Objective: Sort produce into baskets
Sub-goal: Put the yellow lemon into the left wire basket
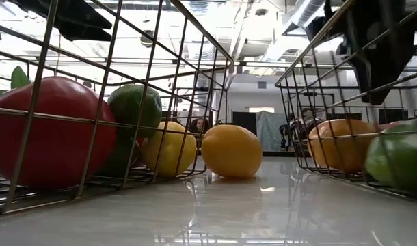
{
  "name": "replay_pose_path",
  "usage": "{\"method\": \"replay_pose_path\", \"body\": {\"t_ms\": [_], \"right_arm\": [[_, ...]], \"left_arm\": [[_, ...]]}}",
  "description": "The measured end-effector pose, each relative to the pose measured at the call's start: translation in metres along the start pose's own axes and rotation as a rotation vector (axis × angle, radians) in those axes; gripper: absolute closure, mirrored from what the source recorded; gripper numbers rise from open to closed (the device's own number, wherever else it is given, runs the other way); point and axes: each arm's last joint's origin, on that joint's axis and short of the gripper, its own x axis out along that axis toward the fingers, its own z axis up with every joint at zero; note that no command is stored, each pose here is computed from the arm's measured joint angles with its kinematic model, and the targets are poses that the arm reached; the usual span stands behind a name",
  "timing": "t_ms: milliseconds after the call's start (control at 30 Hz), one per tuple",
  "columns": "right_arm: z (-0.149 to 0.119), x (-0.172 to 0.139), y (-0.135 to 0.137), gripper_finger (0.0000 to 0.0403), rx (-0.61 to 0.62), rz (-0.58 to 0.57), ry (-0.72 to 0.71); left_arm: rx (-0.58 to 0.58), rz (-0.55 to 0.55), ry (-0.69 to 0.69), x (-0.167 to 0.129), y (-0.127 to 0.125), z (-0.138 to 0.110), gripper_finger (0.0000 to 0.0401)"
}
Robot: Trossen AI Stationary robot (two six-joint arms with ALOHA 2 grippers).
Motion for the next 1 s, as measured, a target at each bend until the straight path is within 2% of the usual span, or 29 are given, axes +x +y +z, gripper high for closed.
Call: {"method": "replay_pose_path", "body": {"t_ms": [167, 300, 467, 600, 767, 1000], "right_arm": [[-0.003, 0.006, -0.014, 0.0225, -0.044, -0.125, 0.024], [0.004, 0.007, -0.019, 0.0226, -0.048, -0.109, 0.013], [0.020, -0.025, -0.013, 0.0226, -0.009, 0.002, -0.140], [0.035, -0.056, -0.003, 0.0226, 0.034, 0.131, -0.319], [0.055, -0.065, 0.026, 0.0226, 0.011, 0.326, -0.514], [0.071, -0.035, 0.070, 0.0226, -0.109, 0.474, -0.425]], "left_arm": [[0.000, -0.001, 0.000, 0.000, 0.000, 0.000, 0.0056], [0.000, 0.000, 0.000, 0.000, 0.000, 0.000, 0.0056], [0.000, 0.000, -0.001, 0.000, 0.000, 0.000, 0.0056], [-0.001, -0.001, -0.005, 0.000, 0.000, 0.001, 0.0056], [-0.004, -0.002, -0.015, 0.000, 0.000, 0.002, 0.0056], [-0.009, -0.002, -0.014, 0.000, 0.000, 0.002, 0.0056]]}}
